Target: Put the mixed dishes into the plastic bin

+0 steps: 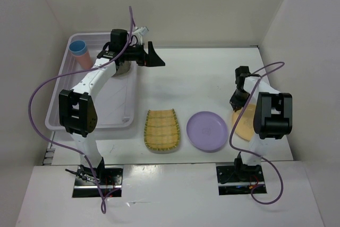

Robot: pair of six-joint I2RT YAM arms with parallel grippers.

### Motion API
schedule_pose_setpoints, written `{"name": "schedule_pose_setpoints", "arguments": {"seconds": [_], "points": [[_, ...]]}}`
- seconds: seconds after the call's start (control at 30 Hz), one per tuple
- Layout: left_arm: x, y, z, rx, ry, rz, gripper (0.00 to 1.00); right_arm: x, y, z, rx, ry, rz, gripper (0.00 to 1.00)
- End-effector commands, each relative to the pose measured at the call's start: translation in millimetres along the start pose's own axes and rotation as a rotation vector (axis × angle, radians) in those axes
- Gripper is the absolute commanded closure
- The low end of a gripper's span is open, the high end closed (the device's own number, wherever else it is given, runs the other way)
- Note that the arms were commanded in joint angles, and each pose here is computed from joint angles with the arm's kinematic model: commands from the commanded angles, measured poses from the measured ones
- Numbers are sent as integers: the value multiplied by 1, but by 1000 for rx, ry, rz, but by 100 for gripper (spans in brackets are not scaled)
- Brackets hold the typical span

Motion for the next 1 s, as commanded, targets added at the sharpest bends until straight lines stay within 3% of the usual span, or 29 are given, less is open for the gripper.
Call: {"name": "schedule_pose_setpoints", "arguments": {"seconds": [0.0,0.13,0.33,0.7,0.97], "points": [[-8,5,8,-8,-98,-91,0,24,5,27,-89,-3,100,100],[-23,-5,4,29,-180,-148,0,47,53,56,-165,-58,299,100],[-31,-30,-5,36,-220,-199,0,75,109,79,-112,-225,664,100],[-65,-108,-4,-54,-319,-132,0,84,191,84,-191,-413,909,100],[-95,-154,-8,-100,-400,-89,0,82,206,85,-213,-431,967,100]]}}
Point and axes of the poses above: each gripper's point midway between its finger pads, its own y axis back along the fingers, its own x axis along the line the jaws close on, z = x × y, the point moved 10 cm from there along y, back along the fingers, and after that the axes turned 6 degrees about -y, right-handed, at the moved point
